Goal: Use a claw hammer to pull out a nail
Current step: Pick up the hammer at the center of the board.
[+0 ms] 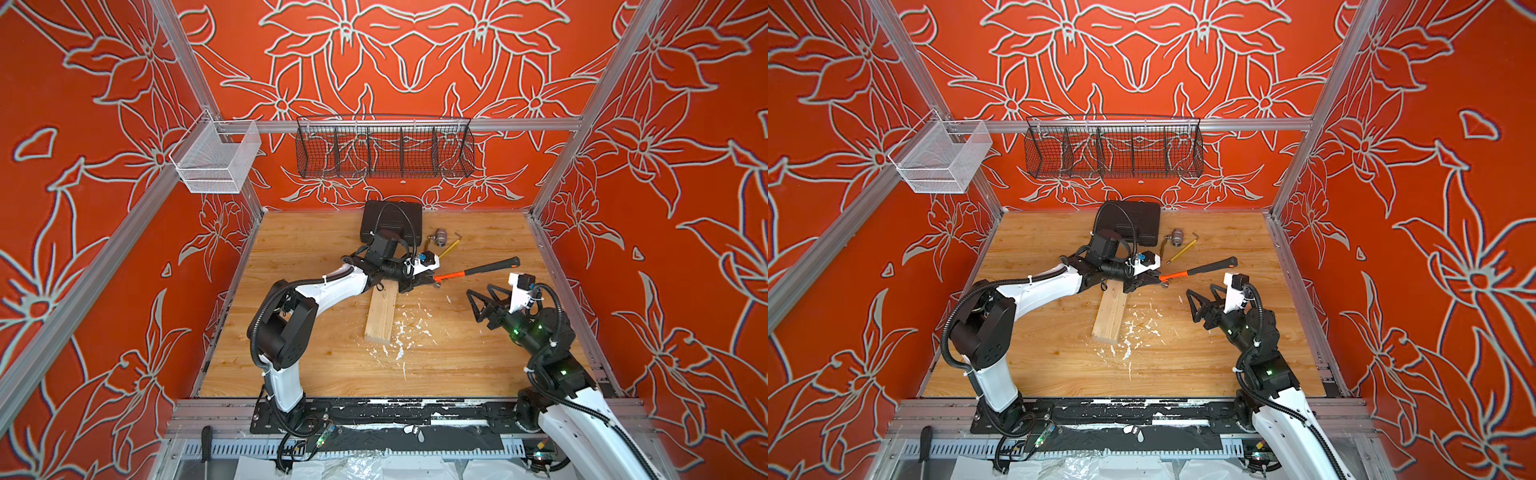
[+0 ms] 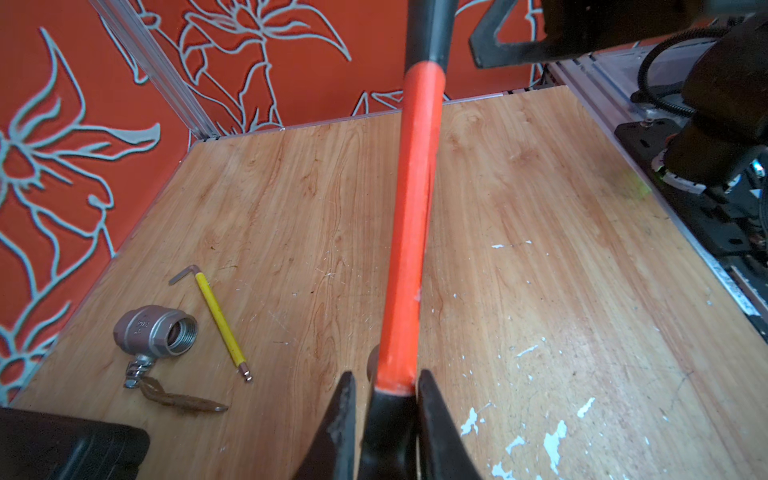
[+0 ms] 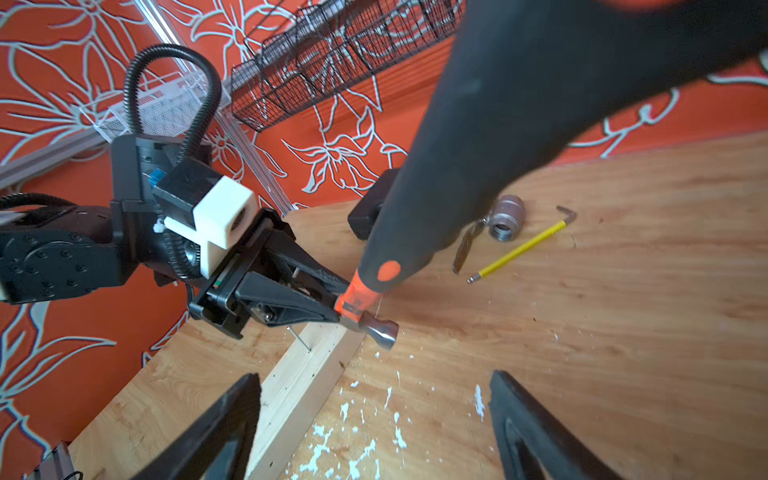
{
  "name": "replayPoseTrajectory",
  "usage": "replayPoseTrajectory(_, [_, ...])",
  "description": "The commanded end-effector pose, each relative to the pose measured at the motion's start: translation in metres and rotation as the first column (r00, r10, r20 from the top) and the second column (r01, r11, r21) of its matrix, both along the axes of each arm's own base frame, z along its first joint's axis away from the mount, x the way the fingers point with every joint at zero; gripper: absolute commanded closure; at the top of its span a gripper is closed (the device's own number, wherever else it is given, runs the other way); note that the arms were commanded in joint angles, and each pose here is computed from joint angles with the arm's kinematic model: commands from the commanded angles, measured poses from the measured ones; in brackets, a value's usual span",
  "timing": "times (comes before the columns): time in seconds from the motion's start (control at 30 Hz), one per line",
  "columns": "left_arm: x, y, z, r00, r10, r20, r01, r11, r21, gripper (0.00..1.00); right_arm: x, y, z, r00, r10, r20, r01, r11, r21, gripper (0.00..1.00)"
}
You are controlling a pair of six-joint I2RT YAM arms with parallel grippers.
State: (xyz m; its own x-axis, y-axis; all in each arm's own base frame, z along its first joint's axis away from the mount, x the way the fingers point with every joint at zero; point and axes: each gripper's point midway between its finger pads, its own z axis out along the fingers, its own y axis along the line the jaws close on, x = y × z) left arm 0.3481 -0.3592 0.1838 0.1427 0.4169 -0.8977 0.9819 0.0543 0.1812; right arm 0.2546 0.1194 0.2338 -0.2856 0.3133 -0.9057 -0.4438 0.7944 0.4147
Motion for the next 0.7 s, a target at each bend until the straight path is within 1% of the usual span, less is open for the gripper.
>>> replayPoseTrajectory(0.0, [-0.009, -0.006, 0.039, 0.997, -0.075, 0.027, 0.077, 0.993, -0.095, 1.00, -0.002, 0.012, 0.047, 0.976, 0.081, 0.201, -0.078, 0.997, -0.022, 0.12])
replayPoseTrajectory(0.1, [-0.013, -0.006, 0.047, 0.996, -0.086, 0.014, 0.087, 0.990, -0.115, 1.00, 0.002, 0.010, 0.064, 0.951, 0.053, 0.304, -0.052, 0.999, -0.010, 0.14])
replayPoseTrajectory(0.17, [-0.015, -0.007, 0.054, 0.996, -0.089, 0.013, 0.090, 0.987, -0.136, 1.00, 0.006, 0.007, 0.069, 0.943, 0.028, 0.330, -0.030, 1.000, 0.002, 0.18])
replayPoseTrajectory(0.2, [-0.016, -0.007, 0.058, 0.996, -0.093, 0.014, 0.094, 0.985, -0.148, 1.00, 0.007, 0.008, 0.070, 0.940, 0.030, 0.340, -0.033, 0.999, 0.003, 0.21])
replayPoseTrajectory(0.27, [-0.017, -0.008, 0.064, 0.995, -0.098, 0.011, 0.099, 0.981, -0.165, 1.00, 0.011, 0.009, 0.070, 0.940, 0.030, 0.339, -0.032, 1.000, -0.001, 0.38])
replayPoseTrajectory(0.3, [-0.017, -0.008, 0.068, 0.995, -0.098, 0.011, 0.099, 0.980, -0.174, 1.00, 0.013, 0.008, 0.071, 0.939, 0.024, 0.344, -0.025, 1.000, -0.004, 0.43])
replayPoseTrajectory(0.43, [-0.019, -0.009, 0.076, 0.995, -0.101, 0.017, 0.102, 0.976, -0.192, 1.00, 0.016, 0.006, 0.076, 0.937, 0.005, 0.348, -0.005, 1.000, -0.003, 0.43])
replayPoseTrajectory(0.47, [-0.020, -0.009, 0.076, 0.995, -0.102, 0.017, 0.103, 0.976, -0.191, 1.00, 0.016, 0.005, 0.078, 0.938, -0.001, 0.346, 0.001, 1.000, -0.001, 0.41])
replayPoseTrajectory(0.53, [-0.022, -0.008, 0.077, 0.994, -0.111, 0.020, 0.112, 0.974, -0.195, 1.00, 0.018, 0.001, 0.077, 0.941, -0.025, 0.336, 0.027, 1.000, -0.002, 0.32])
replayPoseTrajectory(0.67, [-0.027, -0.008, 0.081, 0.992, -0.127, 0.021, 0.129, 0.970, -0.204, 1.00, 0.022, -0.009, 0.074, 0.942, -0.086, 0.325, 0.095, 0.995, -0.012, 0.26])
